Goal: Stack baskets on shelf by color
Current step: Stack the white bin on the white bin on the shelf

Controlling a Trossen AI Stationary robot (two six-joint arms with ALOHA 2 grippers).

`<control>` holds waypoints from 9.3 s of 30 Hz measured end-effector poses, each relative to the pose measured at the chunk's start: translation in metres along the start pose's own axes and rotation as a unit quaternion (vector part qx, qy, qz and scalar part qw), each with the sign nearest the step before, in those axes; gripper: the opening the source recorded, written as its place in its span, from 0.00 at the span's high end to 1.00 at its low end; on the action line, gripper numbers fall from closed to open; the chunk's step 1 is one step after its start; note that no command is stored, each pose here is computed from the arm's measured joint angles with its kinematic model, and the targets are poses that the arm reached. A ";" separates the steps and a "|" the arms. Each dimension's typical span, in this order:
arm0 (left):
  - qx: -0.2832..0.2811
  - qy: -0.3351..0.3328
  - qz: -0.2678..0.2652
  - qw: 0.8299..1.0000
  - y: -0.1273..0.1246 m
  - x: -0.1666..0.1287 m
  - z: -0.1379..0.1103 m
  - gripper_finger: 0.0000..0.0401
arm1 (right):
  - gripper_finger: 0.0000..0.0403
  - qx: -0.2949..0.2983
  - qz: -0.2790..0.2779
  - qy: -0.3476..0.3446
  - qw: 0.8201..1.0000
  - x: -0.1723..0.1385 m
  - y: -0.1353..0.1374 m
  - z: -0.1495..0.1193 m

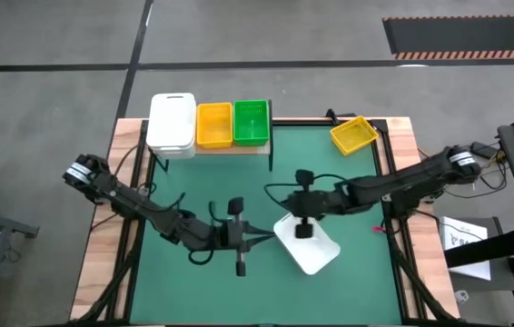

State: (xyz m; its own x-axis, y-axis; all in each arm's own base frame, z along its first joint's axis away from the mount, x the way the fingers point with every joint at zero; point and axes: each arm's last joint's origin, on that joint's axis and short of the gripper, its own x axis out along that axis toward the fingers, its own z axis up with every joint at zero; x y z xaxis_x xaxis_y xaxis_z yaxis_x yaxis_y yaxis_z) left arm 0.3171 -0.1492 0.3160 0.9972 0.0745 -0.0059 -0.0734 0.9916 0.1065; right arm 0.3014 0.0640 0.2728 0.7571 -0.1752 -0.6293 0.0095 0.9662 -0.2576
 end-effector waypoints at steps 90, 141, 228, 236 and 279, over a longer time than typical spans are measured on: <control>-0.190 0.208 0.005 0.960 -0.065 0.192 -0.134 0.53 | 0.98 -0.074 0.173 -0.163 0.969 -0.108 0.085 -0.140; -0.148 0.309 -0.014 0.939 -0.048 0.150 -0.068 0.58 | 0.98 -0.069 0.174 -0.161 0.969 -0.108 0.085 -0.140; 0.209 0.329 0.112 0.914 0.167 -0.226 0.098 1.00 | 0.98 -0.039 0.056 -0.285 0.956 -0.082 0.037 -0.093; 0.227 0.297 0.136 0.917 0.171 -0.235 0.085 1.00 | 0.98 -0.027 0.047 -0.282 0.958 -0.080 0.032 -0.093; 0.173 0.396 0.113 0.895 0.247 -0.173 0.073 1.00 | 0.98 -0.043 0.037 -0.282 0.958 -0.080 0.030 -0.092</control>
State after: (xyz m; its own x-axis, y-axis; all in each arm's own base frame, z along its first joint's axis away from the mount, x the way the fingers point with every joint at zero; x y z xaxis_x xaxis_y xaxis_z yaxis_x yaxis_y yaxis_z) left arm 0.1274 0.0755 0.4156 0.6256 0.4562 -0.6329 -0.1266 0.8598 0.4946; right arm 0.1810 0.0892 0.2475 0.9864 0.0456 -0.1581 -0.0922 0.9489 -0.3019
